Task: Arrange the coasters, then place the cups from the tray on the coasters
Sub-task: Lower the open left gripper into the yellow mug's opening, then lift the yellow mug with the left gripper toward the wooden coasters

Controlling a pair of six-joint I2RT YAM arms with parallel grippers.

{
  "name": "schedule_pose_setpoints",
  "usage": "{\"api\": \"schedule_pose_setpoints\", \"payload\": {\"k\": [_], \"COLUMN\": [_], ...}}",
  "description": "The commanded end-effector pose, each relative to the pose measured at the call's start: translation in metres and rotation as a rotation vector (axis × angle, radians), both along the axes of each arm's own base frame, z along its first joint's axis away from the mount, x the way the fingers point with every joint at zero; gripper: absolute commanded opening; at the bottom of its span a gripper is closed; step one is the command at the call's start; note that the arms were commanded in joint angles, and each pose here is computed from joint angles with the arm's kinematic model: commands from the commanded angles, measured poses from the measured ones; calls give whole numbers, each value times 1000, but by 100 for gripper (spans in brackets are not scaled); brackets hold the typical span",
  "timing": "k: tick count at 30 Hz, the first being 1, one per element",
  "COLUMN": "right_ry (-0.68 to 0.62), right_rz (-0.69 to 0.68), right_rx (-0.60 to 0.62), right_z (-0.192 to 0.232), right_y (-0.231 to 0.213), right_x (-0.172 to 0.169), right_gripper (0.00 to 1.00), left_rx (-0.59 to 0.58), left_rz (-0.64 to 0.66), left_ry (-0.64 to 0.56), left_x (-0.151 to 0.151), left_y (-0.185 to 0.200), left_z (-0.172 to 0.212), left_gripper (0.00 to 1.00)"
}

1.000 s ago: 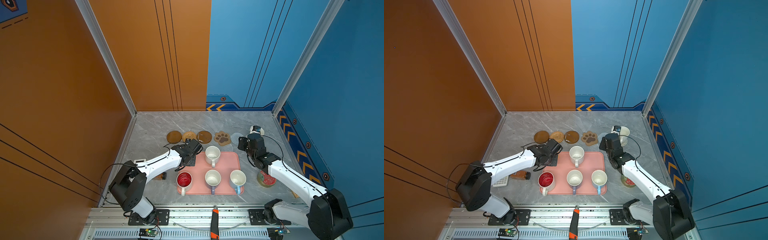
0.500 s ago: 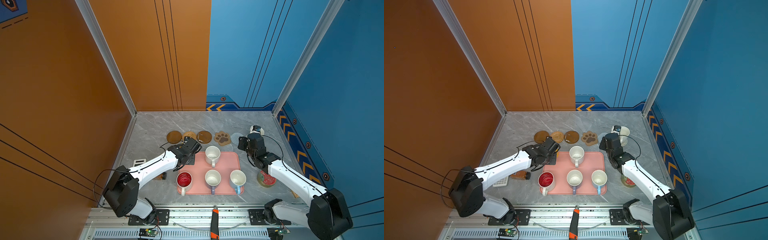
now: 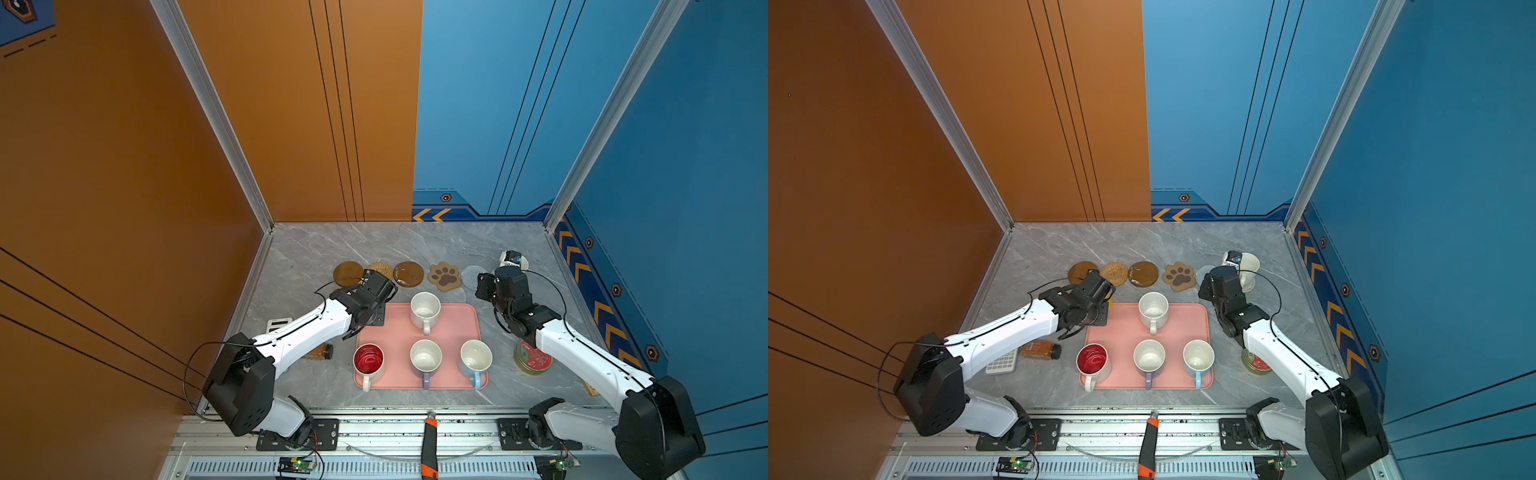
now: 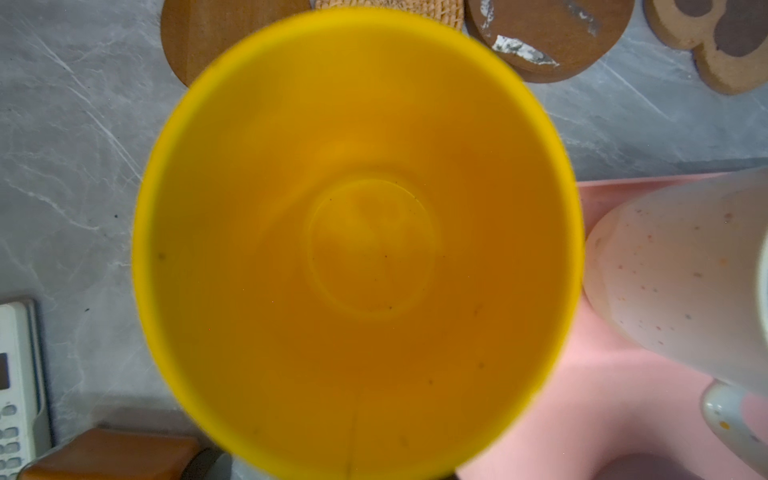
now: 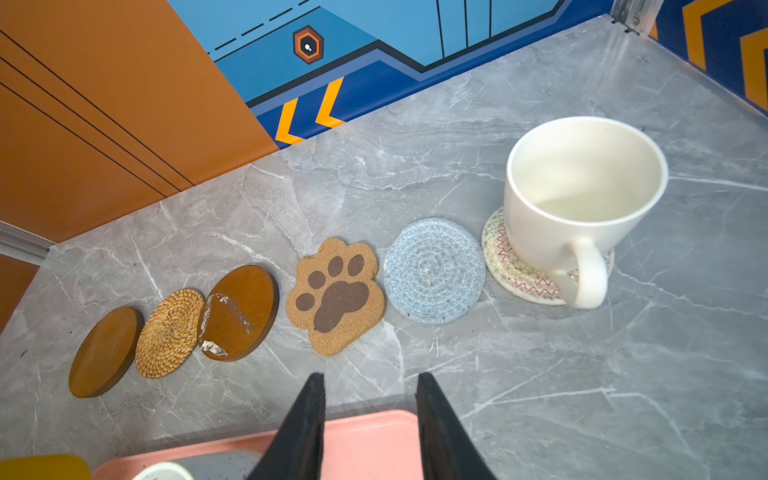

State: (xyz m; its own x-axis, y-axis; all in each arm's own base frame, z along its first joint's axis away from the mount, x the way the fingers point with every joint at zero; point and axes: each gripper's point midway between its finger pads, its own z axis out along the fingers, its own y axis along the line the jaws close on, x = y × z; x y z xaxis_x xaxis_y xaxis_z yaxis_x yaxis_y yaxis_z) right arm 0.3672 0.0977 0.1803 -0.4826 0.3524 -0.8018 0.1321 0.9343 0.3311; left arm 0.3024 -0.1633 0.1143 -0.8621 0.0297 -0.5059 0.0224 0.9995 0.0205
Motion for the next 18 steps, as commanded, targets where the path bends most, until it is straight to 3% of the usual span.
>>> {"api": "schedule_pose_setpoints", "payload": {"k": [1,18], "right_ry": [18,45], "right_rz": [-12,-8], "right_rx": [8,2], "right_z": [1,-5], "right_y": [-2,0], "right_x": [2,6], "right_gripper": [35,34], "left_rx": [-29,-62], "left_rz": [25,83], "left_ry": [-140,-188], "left_x": [27,83], "left_y": [5,44], "left_z": [42,58], "left_gripper": [0,0]}}
